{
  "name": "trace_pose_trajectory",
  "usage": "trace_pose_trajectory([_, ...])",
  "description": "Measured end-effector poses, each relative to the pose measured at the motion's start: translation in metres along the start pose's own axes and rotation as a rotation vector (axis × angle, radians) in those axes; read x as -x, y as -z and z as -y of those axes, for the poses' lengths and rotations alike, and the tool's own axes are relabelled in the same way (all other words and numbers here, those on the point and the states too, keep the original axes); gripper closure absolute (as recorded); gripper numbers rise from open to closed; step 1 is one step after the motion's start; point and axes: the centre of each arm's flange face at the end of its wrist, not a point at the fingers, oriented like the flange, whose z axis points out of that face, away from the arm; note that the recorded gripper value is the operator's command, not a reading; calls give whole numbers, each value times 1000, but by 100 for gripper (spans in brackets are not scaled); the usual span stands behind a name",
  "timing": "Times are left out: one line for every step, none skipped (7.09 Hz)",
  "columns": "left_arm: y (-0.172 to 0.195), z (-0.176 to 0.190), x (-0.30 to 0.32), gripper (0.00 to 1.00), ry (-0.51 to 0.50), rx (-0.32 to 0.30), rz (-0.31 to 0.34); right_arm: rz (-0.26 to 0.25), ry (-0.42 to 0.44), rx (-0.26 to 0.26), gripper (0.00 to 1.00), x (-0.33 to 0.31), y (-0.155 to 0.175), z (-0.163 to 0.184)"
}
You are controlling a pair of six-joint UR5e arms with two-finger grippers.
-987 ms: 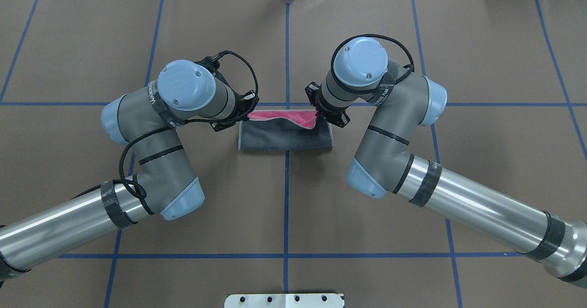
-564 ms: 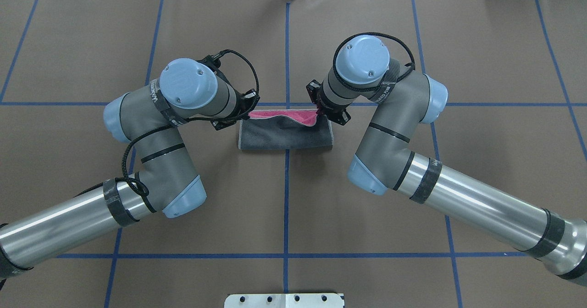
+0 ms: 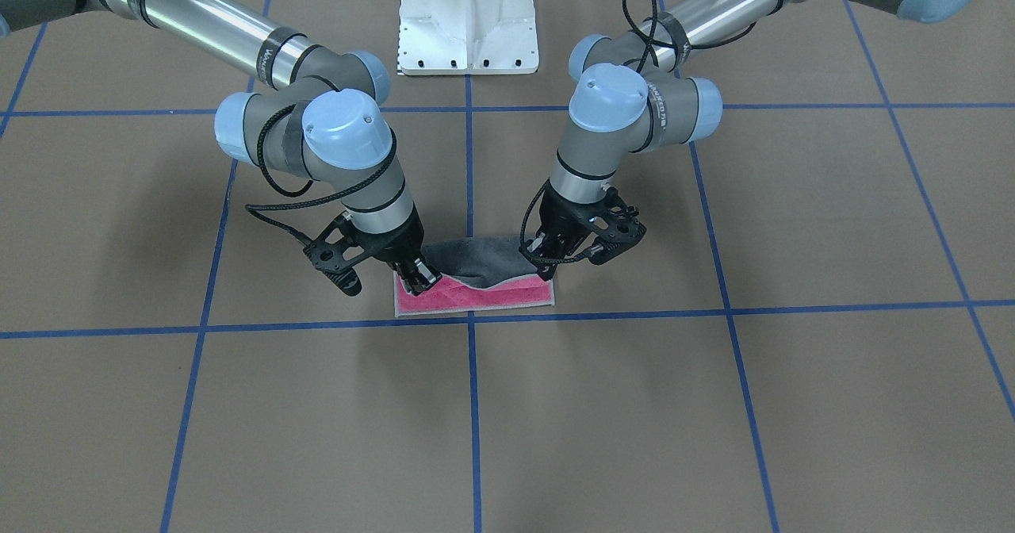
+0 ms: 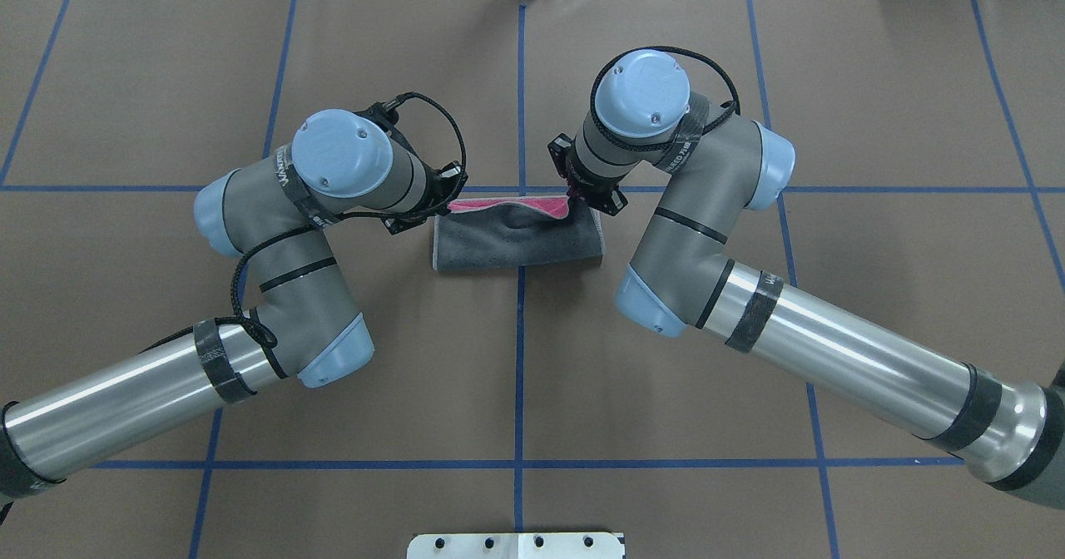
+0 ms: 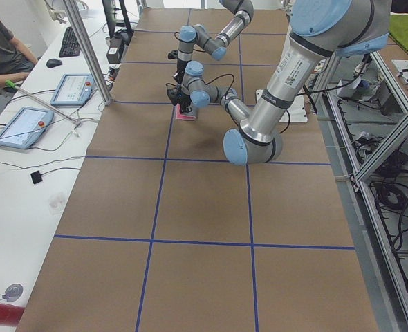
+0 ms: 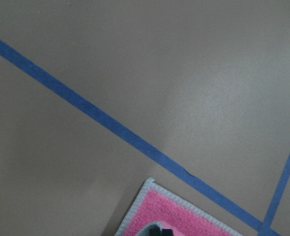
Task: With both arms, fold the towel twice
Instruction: 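Carry both corners away from the robot over the far edge, then release the corners and raise both grippers off the folded towel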
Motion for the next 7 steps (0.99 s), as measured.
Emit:
trace_pose_trajectory([1,4,0,17,2,-4,-1,0,-1,-2,0,0,-2,3])
trace_pose_trajectory([2,10,0,0,6,-11,-1,3,-1,-4,0,0,-5,7])
trace_pose_trajectory([3,17,1,0,11,-18,1,7,-3,-7,0,1,-7,12])
trace_pose_trajectory([2,20,2,0,13,-22,5,14,-9,-12,0,4,-3,19])
trace_pose_trajectory([2,21,3,0,14,-22,7,24,-18,-18,0,9,3,28])
trace_pose_trajectory([4,22,3,0,15,-12,8,30,-26,-18,0,12,8,35])
trace_pose_trajectory([9,27,1,0,21,16,7,40,-29,-12,0,8,12,37])
